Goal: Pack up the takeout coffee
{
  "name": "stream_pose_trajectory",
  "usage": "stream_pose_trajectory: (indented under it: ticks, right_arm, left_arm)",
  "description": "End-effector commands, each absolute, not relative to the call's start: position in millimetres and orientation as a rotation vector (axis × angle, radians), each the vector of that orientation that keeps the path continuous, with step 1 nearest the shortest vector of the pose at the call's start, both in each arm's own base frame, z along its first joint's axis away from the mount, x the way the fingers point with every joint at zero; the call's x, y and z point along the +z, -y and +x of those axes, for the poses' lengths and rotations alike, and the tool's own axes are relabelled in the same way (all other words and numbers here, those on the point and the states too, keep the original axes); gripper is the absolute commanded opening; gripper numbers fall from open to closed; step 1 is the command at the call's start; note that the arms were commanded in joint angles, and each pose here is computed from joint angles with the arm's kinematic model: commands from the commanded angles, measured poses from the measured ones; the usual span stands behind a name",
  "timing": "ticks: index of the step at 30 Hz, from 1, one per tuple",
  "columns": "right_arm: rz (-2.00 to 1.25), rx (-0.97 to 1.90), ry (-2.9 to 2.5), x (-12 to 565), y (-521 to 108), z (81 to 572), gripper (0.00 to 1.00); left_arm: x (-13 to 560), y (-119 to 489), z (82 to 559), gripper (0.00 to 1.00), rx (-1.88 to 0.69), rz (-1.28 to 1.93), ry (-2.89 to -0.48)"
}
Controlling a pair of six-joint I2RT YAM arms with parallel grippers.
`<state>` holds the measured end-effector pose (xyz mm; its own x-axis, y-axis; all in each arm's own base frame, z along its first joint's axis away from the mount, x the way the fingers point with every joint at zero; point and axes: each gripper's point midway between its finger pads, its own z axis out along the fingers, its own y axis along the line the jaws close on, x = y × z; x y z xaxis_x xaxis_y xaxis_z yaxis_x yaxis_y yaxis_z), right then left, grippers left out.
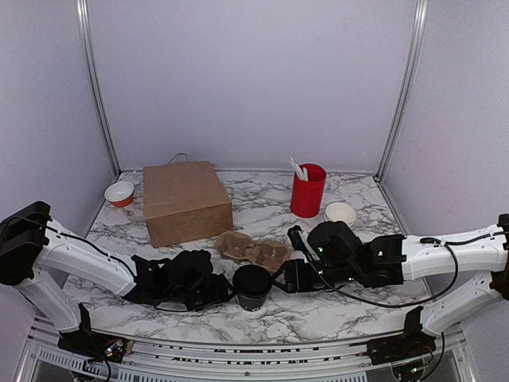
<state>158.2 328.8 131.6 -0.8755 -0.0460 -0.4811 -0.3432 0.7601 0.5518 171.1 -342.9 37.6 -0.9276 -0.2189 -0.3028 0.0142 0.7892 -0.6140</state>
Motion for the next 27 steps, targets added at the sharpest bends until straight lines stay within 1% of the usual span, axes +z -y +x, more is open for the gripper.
stream_pose_trajectory:
  ticks: [1, 4, 7, 10, 13, 20, 27]
  right_arm:
    - [-0.318, 0.956, -2.488, 143.4, -332.3, 153.8, 0.49]
    - [-0.323, 0.945, -2.498, 141.5, -331.2, 153.0, 0.48]
    - [-0.31, 0.936, -2.499, 141.6, -328.8, 153.7, 0.44]
    - [-0.291, 0.937, -2.495, 141.9, -326.8, 154.6, 0.43]
    - [-0.283, 0.94, -2.497, 140.1, -327.7, 155.1, 0.42]
    - [-0.246, 0.966, -2.509, 133.7, -329.9, 154.3, 0.38]
    - [-0.226, 1.0, -2.517, 131.4, -338.1, 154.7, 0.36]
  left_arm:
    - [49.5, 347.3, 167.6, 0.63, -0.916, -0.161, -2.572]
    - [49.7, 331.4, 167.0, 0.62, -0.835, -0.177, -2.576]
    - [56.6, 307.6, 169.4, 0.62, -0.749, -0.188, -2.554]
    - [69.9, 293.2, 172.0, 0.62, -0.732, -0.173, -2.531]
    - [82.2, 290.2, 173.0, 0.62, -0.773, -0.136, -2.529]
    - [114.4, 306.1, 168.6, 0.62, -0.965, -0.022, -2.531]
    - [131.2, 316.6, 168.9, 0.6, -1.049, 0.047, -2.525]
